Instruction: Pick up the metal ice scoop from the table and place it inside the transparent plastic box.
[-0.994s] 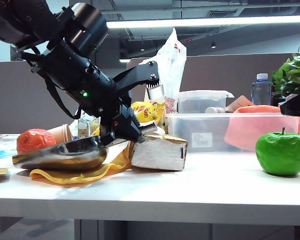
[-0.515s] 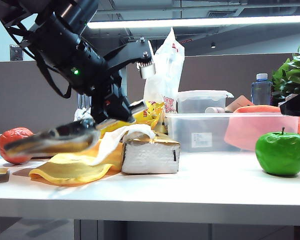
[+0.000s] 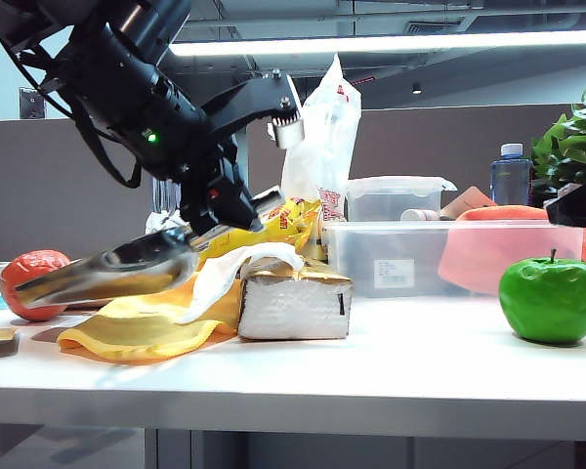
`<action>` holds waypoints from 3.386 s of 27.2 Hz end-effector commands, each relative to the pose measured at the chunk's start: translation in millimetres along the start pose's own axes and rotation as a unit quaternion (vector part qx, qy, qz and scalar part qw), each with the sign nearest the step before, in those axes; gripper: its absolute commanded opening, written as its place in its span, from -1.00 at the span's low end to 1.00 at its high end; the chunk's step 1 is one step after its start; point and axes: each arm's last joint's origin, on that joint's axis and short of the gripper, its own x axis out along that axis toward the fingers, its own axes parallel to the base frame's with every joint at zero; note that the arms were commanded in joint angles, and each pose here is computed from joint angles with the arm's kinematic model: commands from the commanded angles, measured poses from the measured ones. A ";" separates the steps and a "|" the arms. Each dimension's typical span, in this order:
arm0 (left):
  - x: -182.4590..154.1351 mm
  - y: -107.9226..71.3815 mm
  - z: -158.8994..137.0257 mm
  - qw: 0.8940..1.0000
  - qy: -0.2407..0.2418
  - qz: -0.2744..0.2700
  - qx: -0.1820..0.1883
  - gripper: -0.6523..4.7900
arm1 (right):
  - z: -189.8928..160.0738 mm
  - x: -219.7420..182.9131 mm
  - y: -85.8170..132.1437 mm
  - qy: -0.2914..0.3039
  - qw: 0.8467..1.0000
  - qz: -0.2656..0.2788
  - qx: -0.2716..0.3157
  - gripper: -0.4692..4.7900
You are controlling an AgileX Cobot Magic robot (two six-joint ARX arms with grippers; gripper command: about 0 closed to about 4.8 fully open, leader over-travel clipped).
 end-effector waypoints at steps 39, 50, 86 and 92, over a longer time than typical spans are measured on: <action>140.1 75.8 193.3 0.976 -0.216 0.036 -0.001 -0.78 | 10.2 -15.5 -44.6 -0.073 0.972 -0.219 0.034 -0.82; 168.7 52.6 191.0 0.974 -0.225 0.012 -0.024 -0.78 | 11.0 -21.7 -54.3 -0.085 0.957 -0.273 0.038 -0.82; 126.5 92.3 201.7 0.950 -0.195 0.068 -0.233 -0.78 | 11.2 -20.7 -52.1 -0.085 0.961 -0.261 0.037 -0.82; 71.8 116.0 216.3 0.942 -0.230 -0.013 -0.245 -0.78 | 12.1 -21.9 -51.9 -0.092 0.960 -0.262 0.036 -0.82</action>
